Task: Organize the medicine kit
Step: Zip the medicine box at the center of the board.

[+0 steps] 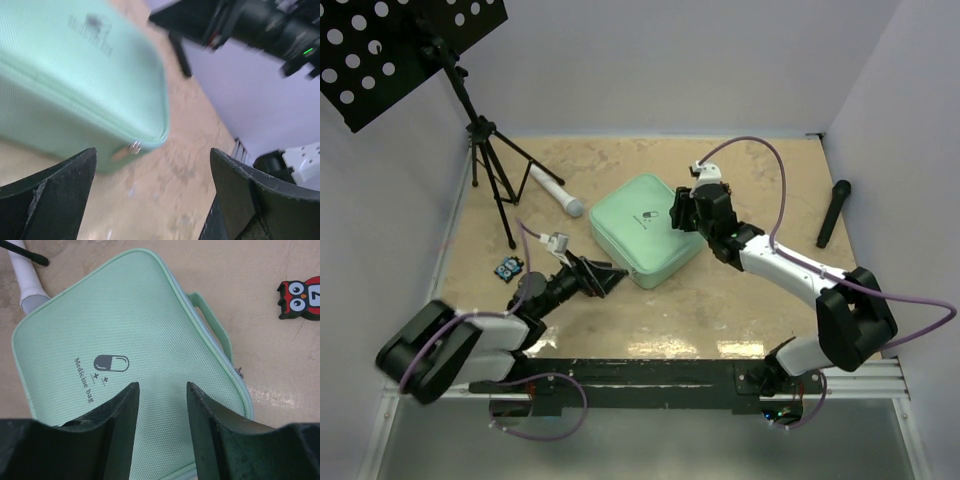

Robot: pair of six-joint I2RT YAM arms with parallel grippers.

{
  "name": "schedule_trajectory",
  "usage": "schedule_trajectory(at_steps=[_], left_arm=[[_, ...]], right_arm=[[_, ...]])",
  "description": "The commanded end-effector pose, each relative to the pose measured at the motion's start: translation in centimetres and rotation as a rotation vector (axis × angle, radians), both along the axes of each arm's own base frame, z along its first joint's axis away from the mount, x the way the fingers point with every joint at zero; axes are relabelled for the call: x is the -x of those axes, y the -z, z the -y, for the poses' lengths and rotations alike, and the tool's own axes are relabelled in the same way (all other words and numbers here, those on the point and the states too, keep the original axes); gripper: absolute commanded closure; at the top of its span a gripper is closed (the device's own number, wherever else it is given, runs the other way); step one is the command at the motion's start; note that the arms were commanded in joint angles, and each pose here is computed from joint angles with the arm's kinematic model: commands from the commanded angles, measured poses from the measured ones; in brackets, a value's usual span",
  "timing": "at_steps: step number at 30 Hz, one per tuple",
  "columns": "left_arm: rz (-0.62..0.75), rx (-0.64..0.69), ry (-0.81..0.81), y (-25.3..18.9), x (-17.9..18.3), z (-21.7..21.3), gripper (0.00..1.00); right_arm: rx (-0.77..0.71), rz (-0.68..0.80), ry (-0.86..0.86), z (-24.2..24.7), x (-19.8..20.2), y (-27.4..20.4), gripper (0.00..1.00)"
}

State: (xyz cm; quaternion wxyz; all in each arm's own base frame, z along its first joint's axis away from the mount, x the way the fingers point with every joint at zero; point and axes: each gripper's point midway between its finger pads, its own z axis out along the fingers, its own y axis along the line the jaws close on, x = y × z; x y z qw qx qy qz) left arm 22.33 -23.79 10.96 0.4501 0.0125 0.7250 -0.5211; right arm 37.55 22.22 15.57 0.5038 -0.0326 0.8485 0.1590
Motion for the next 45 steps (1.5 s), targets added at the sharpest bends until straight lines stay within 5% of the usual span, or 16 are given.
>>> schedule_trajectory(at_steps=[1,6,8,12,15,19,24,27,32,45], left_arm=[[0.282,-0.079,-0.167,-7.2,-2.9,-1.3,0.0],[0.074,-0.326,-0.366,-7.5,-6.8,-3.7,0.0],[0.07,-0.277,-0.353,-8.1,-6.5,-3.3,0.0],[0.157,0.021,-0.323,-10.6,-4.7,-2.8,0.0],[0.069,0.208,-0.33,-10.9,-4.1,-3.3,0.0],[0.002,0.004,-0.178,-8.9,-5.6,-2.2,0.0],[0.203,0.006,0.007,-9.3,-2.8,-0.3,0.12],[0.212,-0.011,0.095,-7.5,-1.6,0.6,0.18],[0.204,0.042,0.2,-6.1,-0.7,2.2,0.44],[0.339,0.173,0.138,-6.5,0.4,1.0,0.42]], right_arm=[[-0.018,0.077,0.016,0.4,-0.3,-2.5,0.53],[-0.027,0.085,0.021,0.4,-0.4,-3.0,0.54],[-0.032,0.091,0.021,0.4,-0.4,-3.4,0.54],[-0.028,0.1,0.028,0.7,-0.4,-4.0,0.55],[-0.029,0.104,0.032,0.8,-0.4,-4.2,0.55],[-0.031,0.104,0.034,0.8,-0.2,-4.2,0.56],[-0.031,0.098,0.023,0.7,-0.1,-3.8,0.56],[-0.042,0.094,-0.011,0.0,-0.1,-3.7,0.58],[-0.044,0.083,-0.05,-0.7,0.0,-3.4,0.61],[-0.061,0.055,-0.117,-2.1,0.5,-2.0,0.61]])
